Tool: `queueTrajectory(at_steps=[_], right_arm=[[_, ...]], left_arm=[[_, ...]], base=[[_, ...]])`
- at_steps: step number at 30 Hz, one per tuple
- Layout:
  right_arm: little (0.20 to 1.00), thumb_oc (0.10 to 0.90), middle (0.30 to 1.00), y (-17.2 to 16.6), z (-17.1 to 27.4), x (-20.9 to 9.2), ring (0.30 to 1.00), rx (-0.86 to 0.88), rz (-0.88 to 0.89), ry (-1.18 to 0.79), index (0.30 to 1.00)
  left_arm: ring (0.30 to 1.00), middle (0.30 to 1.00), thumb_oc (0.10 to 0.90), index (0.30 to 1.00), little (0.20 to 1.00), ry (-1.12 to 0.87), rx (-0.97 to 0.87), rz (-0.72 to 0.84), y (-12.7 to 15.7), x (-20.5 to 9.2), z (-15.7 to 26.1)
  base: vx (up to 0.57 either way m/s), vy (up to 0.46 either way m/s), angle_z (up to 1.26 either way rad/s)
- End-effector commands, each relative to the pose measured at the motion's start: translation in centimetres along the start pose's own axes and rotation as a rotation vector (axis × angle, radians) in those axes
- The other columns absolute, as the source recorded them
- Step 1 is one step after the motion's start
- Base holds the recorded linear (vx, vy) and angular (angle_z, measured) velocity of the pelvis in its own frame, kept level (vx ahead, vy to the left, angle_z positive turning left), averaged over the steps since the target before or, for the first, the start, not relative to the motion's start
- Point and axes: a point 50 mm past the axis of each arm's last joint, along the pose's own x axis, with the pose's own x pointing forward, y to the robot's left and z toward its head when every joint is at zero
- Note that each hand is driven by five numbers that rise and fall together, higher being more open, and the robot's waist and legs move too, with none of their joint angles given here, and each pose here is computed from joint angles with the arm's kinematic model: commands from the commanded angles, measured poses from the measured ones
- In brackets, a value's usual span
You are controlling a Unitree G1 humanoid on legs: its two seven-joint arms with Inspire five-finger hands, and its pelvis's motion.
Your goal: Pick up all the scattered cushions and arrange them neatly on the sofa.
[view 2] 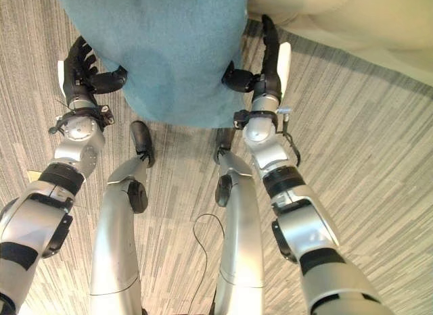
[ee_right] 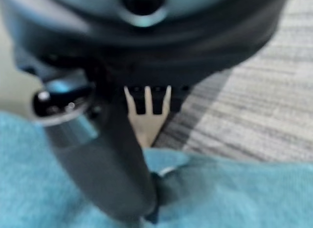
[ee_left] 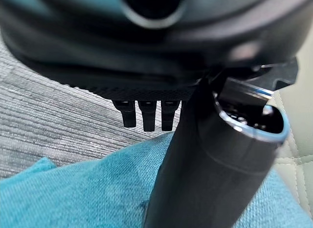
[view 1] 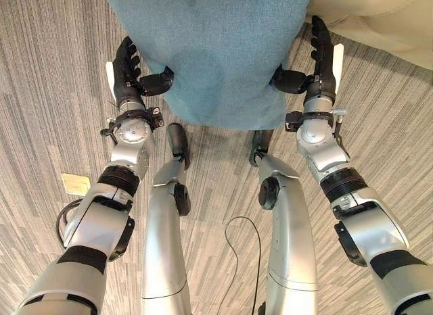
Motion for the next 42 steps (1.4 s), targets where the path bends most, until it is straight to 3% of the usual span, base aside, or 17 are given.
queueTrajectory(at_steps=[1, 5, 6, 7, 18, 23, 28, 29, 34, 42], right_arm=[[0.9, 0.8, 0.9, 5.7, 6.2, -1.5, 0.9, 0.245, 0.184, -0.201, 0.9], [0.9, 0.8, 0.9, 7.8, 8.4, -2.2, 0.9, 0.399, 0.299, -0.213, 0.9], [0.533, 0.555, 0.533, 8.4, 9.2, -2.7, 0.533, 0.44, 0.357, -0.237, 0.533], [0.3, 0.4, 0.3, 8.4, 9.6, -2.8, 0.3, 0.442, 0.377, -0.255, 0.3], [0.3, 0.4, 0.3, 6.2, 8.8, -3.0, 0.3, 0.298, 0.337, -0.345, 0.3], [0.3, 0.4, 0.3, 5.0, 6.0, -4.6, 0.3, 0.296, 0.312, -0.302, 0.3], [0.3, 0.4, 0.3, 4.8, 0.9, -9.6, 0.3, 0.319, 0.368, -0.172, 0.3], [0.3, 0.4, 0.3, 4.6, -1.2, -12.2, 0.3, 0.305, 0.397, -0.112, 0.3], [0.3, 0.4, 0.3, 3.3, -3.9, -15.6, 0.3, 0.283, 0.405, -0.018, 0.3], [0.3, 0.4, 0.3, -0.2, -6.4, -18.6, 0.3, 0.233, 0.36, 0.078, 0.3]], left_arm=[[0.9, 0.9, 0.8, 0.9, 0.9, -0.031, -0.097, -0.073, -2.4, -0.9, 0.2], [0.9, 0.9, 0.8, 0.9, 0.9, -0.059, -0.223, -0.161, -5.3, -1.4, 2.0], [0.516, 0.516, 0.544, 0.516, 0.516, -0.092, -0.253, -0.201, -5.9, -1.7, 2.9], [0.3, 0.3, 0.4, 0.3, 0.3, -0.105, -0.264, -0.219, -6.2, -1.8, 3.2], [0.3, 0.3, 0.4, 0.3, 0.3, -0.171, -0.452, -0.252, -6.5, -3.4, 4.4], [0.3, 0.3, 0.4, 0.3, 0.3, -0.149, -0.548, -0.288, -6.5, -6.2, 2.3], [0.3, 0.3, 0.4, 0.3, 0.3, 0.01, -0.628, -0.324, -5.7, -10.9, -3.2], [0.3, 0.3, 0.4, 0.3, 0.3, 0.089, -0.634, -0.36, -5.5, -13.3, -5.4], [0.3, 0.3, 0.4, 0.3, 0.3, 0.195, -0.616, -0.409, -4.5, -16.8, -8.1], [0.3, 0.3, 0.4, 0.3, 0.3, 0.26, -0.511, -0.471, -2.1, -19.5, -9.9]], base=[[0.0, 0.0, 0.0], [0.0, 0.0, 0.0], [0.0, 0.0, 0.0], [0.0, 0.0, 0.0], [-0.02, 0.002, 0.0], [-0.09, -0.007, 0.1], [-0.11, -0.085, 0.08], [-0.02, -0.091, 0.14], [0.03, -0.081, 0.08], [0.07, -0.065, 0.0]])
